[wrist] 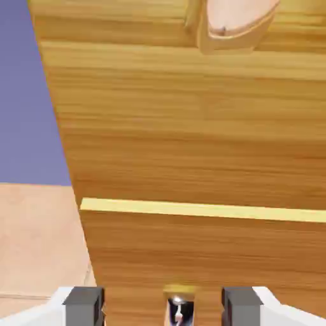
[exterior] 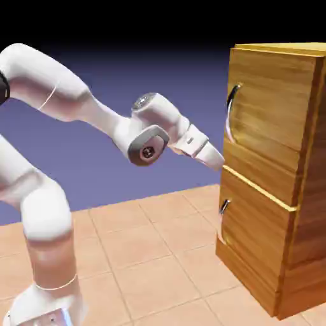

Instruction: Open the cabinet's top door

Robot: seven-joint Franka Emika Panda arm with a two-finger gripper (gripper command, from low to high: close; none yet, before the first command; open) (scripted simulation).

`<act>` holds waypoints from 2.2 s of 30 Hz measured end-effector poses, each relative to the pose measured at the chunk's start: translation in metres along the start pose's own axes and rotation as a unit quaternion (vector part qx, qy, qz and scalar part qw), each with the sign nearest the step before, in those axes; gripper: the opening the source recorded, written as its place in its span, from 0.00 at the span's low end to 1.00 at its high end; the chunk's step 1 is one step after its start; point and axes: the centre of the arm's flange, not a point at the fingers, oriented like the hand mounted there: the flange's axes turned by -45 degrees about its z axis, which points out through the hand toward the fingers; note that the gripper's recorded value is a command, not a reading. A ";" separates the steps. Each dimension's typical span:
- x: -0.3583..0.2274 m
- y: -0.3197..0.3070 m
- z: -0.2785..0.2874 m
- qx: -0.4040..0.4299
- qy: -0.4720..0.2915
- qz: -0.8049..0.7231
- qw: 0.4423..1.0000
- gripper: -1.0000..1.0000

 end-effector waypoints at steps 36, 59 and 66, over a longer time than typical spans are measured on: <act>0.017 0.049 -0.059 0.166 0.078 0.768 0.613 0.50; 0.017 0.002 -0.069 0.346 0.035 0.931 0.113 0.50; 0.037 -0.009 -0.052 0.371 0.020 0.928 0.032 0.50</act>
